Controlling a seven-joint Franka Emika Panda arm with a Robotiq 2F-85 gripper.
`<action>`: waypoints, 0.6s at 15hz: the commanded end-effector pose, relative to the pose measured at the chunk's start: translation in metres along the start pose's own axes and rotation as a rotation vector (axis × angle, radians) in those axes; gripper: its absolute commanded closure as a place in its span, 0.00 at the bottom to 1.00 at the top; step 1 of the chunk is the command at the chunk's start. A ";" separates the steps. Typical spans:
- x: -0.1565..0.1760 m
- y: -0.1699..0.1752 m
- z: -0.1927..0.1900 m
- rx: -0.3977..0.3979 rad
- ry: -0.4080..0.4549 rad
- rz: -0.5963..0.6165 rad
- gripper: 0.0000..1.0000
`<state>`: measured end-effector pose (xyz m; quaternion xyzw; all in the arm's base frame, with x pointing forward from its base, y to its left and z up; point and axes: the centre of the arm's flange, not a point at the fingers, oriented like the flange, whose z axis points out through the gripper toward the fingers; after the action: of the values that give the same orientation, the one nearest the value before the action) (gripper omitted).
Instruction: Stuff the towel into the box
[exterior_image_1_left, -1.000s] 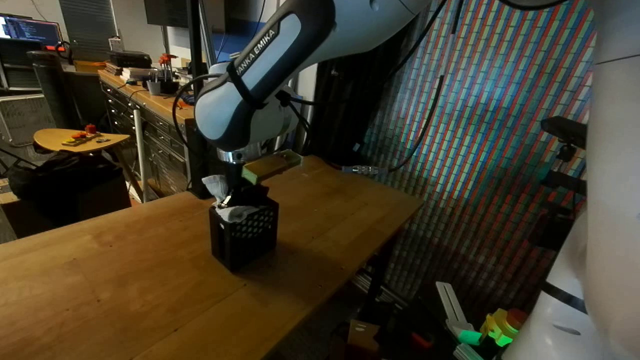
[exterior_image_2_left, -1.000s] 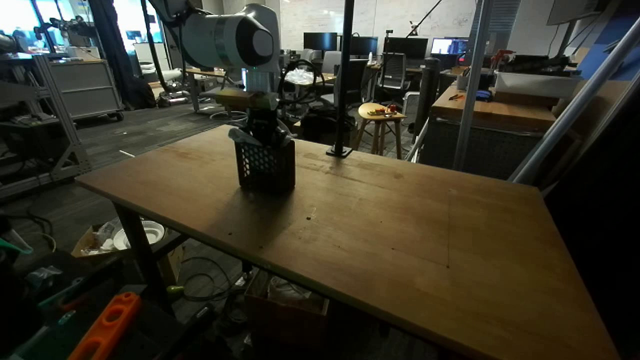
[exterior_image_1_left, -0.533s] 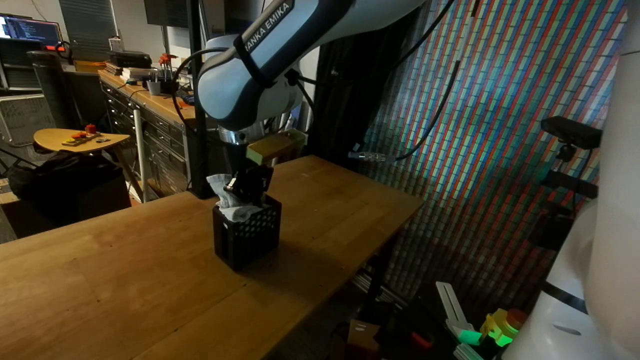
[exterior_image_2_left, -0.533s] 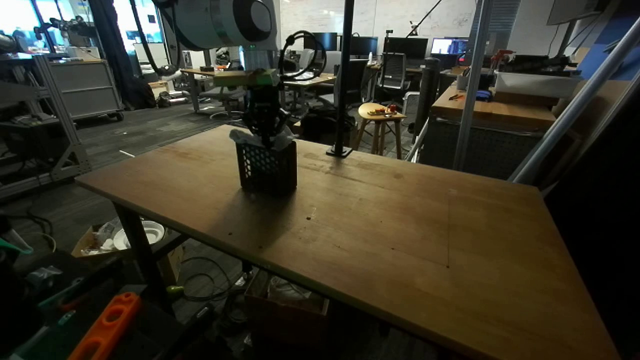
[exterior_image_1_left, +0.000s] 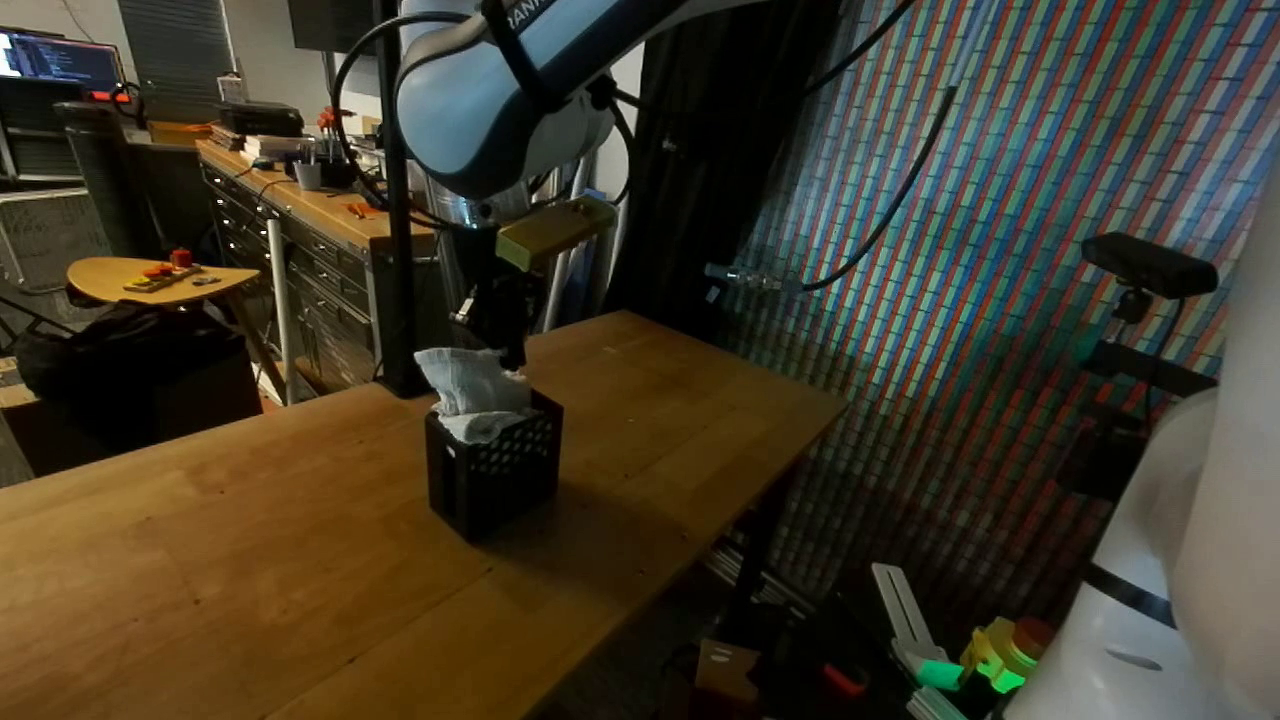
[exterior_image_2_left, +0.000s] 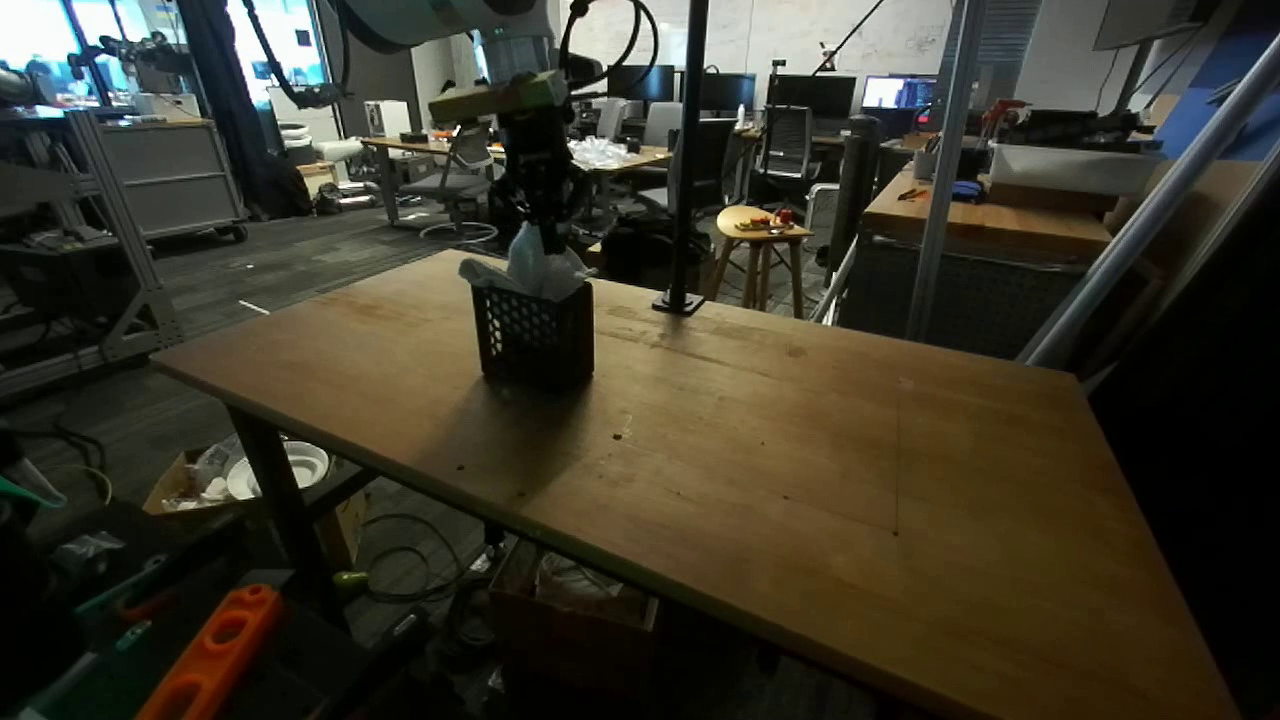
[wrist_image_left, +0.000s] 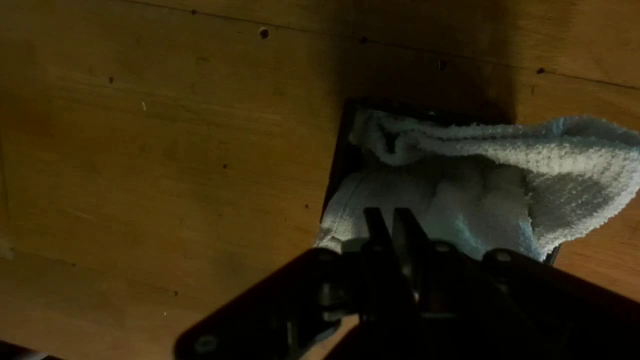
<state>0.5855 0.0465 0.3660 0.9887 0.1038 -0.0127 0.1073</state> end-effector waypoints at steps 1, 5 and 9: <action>0.012 -0.001 -0.026 -0.039 0.031 -0.020 0.88; 0.028 -0.004 -0.047 -0.049 0.078 -0.048 0.87; 0.038 -0.009 -0.062 -0.044 0.115 -0.096 0.88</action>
<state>0.6086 0.0687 0.4092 0.9835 0.1330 0.0343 0.1175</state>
